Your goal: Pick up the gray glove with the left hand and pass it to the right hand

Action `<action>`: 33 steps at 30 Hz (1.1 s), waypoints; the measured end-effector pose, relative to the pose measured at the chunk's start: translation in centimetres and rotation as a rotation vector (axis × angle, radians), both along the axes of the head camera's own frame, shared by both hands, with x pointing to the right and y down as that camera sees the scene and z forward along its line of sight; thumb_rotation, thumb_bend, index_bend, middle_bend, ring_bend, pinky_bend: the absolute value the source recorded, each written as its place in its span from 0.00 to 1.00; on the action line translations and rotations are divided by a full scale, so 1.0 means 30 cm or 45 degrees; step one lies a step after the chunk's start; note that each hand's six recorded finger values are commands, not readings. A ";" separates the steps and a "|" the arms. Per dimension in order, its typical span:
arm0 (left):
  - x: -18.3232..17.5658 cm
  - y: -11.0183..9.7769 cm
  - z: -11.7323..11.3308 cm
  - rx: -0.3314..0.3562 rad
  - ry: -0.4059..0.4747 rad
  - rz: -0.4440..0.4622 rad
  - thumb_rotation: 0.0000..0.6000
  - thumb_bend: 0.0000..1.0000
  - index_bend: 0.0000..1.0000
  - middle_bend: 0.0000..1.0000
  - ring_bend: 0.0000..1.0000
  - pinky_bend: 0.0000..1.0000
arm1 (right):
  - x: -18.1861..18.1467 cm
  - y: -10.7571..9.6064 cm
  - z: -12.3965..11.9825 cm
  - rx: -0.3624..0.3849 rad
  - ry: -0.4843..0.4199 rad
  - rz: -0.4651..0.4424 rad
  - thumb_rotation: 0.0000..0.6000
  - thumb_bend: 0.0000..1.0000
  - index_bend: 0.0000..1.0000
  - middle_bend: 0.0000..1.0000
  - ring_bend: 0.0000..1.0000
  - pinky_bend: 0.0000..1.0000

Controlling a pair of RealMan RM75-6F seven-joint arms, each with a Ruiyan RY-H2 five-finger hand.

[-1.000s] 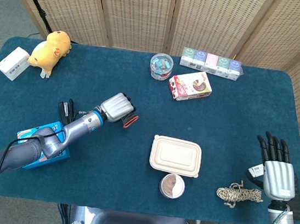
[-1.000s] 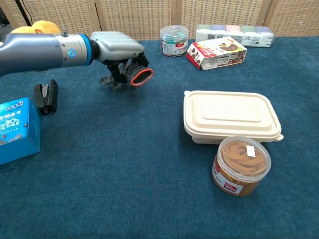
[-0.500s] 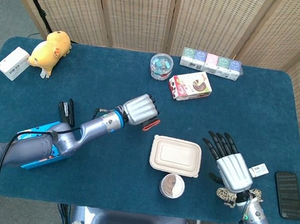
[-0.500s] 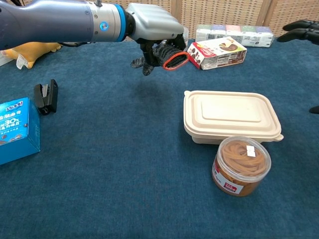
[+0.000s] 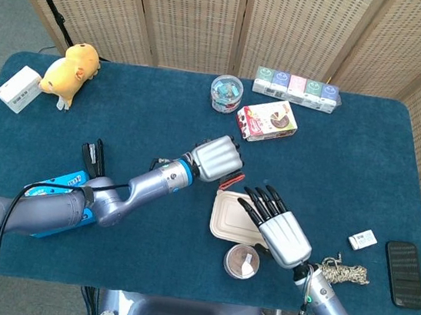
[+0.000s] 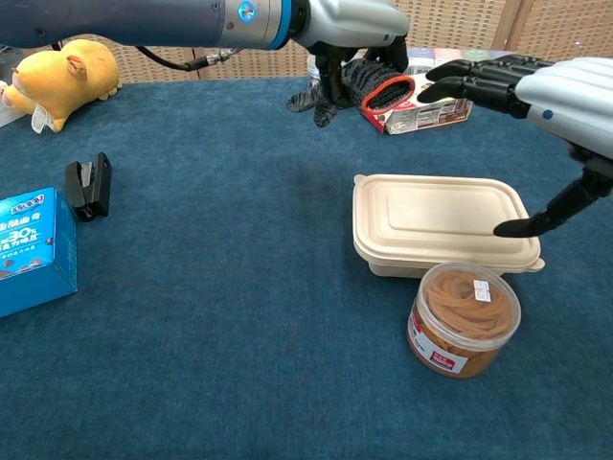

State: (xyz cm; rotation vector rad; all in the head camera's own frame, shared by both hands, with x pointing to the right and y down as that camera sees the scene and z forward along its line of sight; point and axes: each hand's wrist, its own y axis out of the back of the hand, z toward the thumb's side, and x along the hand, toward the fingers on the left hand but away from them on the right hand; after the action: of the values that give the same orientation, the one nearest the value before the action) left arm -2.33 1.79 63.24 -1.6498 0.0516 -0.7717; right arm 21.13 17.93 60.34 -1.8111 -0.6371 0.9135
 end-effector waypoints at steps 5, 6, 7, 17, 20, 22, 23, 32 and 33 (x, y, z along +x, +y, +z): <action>0.019 0.010 -0.017 -0.016 0.021 -0.016 1.00 0.40 0.55 0.53 0.38 0.41 | -0.037 -0.011 0.020 -0.020 -0.020 0.010 1.00 0.07 0.12 0.04 0.00 0.00; 0.021 0.012 -0.020 -0.020 0.028 -0.021 1.00 0.40 0.55 0.53 0.38 0.41 | -0.042 -0.012 0.025 -0.023 -0.022 0.012 1.00 0.07 0.12 0.04 0.00 0.00; 0.024 0.013 -0.025 -0.022 0.035 -0.028 1.00 0.40 0.55 0.53 0.38 0.41 | -0.045 -0.013 0.028 -0.026 -0.023 0.015 1.00 0.07 0.12 0.04 0.00 0.00; 0.038 0.019 -0.029 -0.017 0.044 -0.034 1.00 0.40 0.55 0.53 0.39 0.41 | -0.046 -0.023 0.054 -0.047 -0.031 0.063 1.00 0.07 0.12 0.05 0.00 0.00; 0.037 0.021 -0.027 -0.008 0.037 -0.028 1.00 0.41 0.55 0.53 0.39 0.41 | -0.041 -0.026 0.050 -0.037 -0.034 0.072 1.00 0.07 0.12 0.06 0.00 0.00; 0.033 0.020 -0.024 -0.003 0.033 -0.028 1.00 0.40 0.55 0.53 0.39 0.41 | -0.036 -0.027 0.045 -0.030 -0.036 0.076 1.00 0.07 0.12 0.06 0.00 0.00; 0.031 0.019 -0.023 -0.004 0.033 -0.032 1.00 0.40 0.55 0.53 0.39 0.41 | -0.033 -0.027 0.042 -0.028 -0.037 0.078 1.00 0.07 0.12 0.06 0.00 0.00; 0.048 0.023 -0.047 -0.032 0.085 -0.058 1.00 0.41 0.55 0.53 0.39 0.41 | -0.044 -0.018 0.042 -0.039 -0.061 0.077 1.00 0.07 0.10 0.07 0.00 0.00; 0.050 0.021 -0.049 -0.027 0.083 -0.056 1.00 0.41 0.55 0.53 0.39 0.41 | -0.047 -0.019 0.043 -0.038 -0.065 0.078 1.00 0.07 0.10 0.07 0.00 0.00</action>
State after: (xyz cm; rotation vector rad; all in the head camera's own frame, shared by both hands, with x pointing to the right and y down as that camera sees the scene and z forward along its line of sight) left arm -0.83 2.43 61.78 -1.6988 0.1270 -0.7538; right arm 19.72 17.36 61.63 -1.8550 -0.7184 0.9243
